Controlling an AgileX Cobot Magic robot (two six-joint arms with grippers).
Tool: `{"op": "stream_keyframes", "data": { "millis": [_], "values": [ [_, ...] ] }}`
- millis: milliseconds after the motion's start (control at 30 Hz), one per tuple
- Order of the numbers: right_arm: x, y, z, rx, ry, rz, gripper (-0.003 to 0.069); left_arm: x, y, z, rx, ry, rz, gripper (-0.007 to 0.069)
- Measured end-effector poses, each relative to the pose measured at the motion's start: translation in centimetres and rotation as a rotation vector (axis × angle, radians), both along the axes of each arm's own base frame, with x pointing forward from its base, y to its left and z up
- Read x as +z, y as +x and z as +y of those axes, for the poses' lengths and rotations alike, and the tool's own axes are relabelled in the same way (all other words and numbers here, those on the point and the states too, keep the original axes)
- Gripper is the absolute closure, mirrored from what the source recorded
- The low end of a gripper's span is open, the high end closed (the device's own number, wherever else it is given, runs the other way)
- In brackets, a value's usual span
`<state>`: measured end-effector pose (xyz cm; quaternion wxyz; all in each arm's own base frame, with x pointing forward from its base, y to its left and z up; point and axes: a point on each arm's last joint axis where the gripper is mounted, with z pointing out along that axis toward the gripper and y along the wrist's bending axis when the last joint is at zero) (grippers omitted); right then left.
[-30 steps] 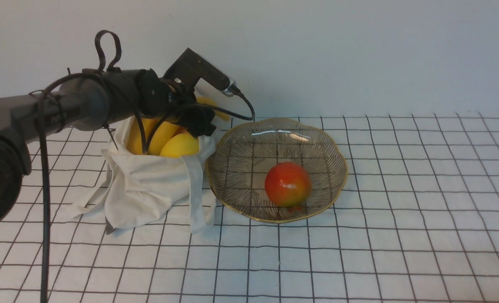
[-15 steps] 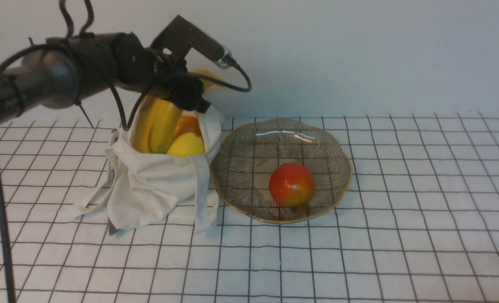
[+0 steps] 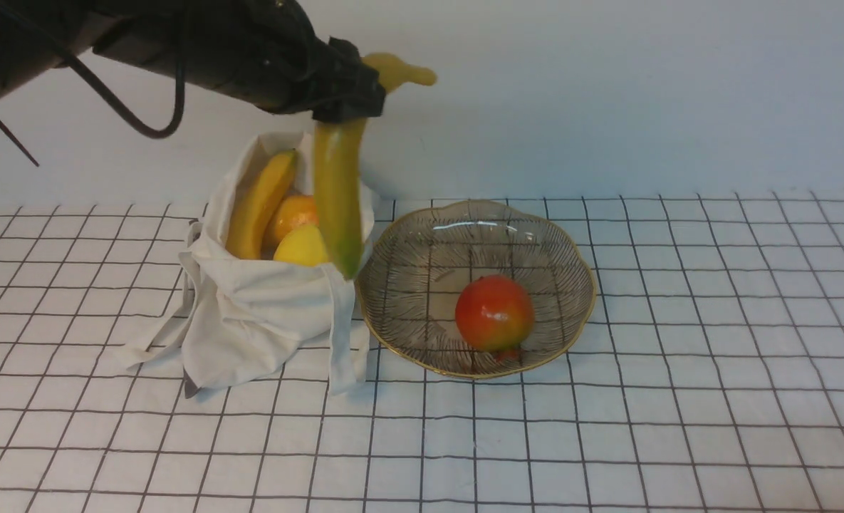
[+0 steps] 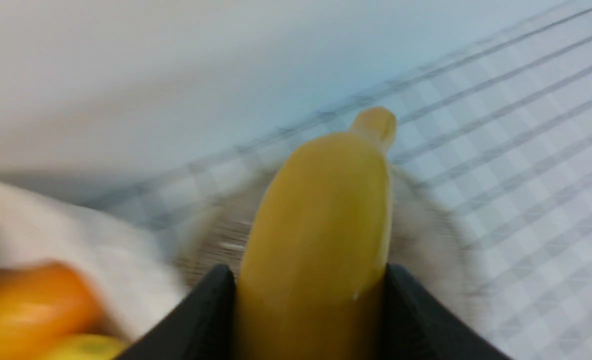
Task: Take the fruit out of the bag on the white checkered tablecloth and place them on the plate.
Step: 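Place the banana on the plate with the left gripper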
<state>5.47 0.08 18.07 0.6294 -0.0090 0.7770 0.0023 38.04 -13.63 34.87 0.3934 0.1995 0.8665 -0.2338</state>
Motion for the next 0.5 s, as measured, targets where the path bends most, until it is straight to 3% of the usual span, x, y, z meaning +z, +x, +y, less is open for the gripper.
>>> {"op": "stream_keyframes", "data": {
  "millis": [133, 400, 500],
  "values": [
    [0.0, 0.0, 0.0, 0.000, 0.000, 0.000, 0.0675, -2.3, 0.7, -2.3, -0.036, -0.133, 0.116, 0.0305],
    [0.0, 0.0, 0.0, 0.000, 0.000, 0.000, 0.0675, -9.6, 3.3, -5.9, -0.014, -0.112, 0.206, 0.0304],
    [0.0, 0.0, 0.0, 0.000, 0.000, 0.000, 0.0675, -11.5, 4.0, -6.2, 0.014, -0.107, 0.222, 0.0230]
  ]
}}
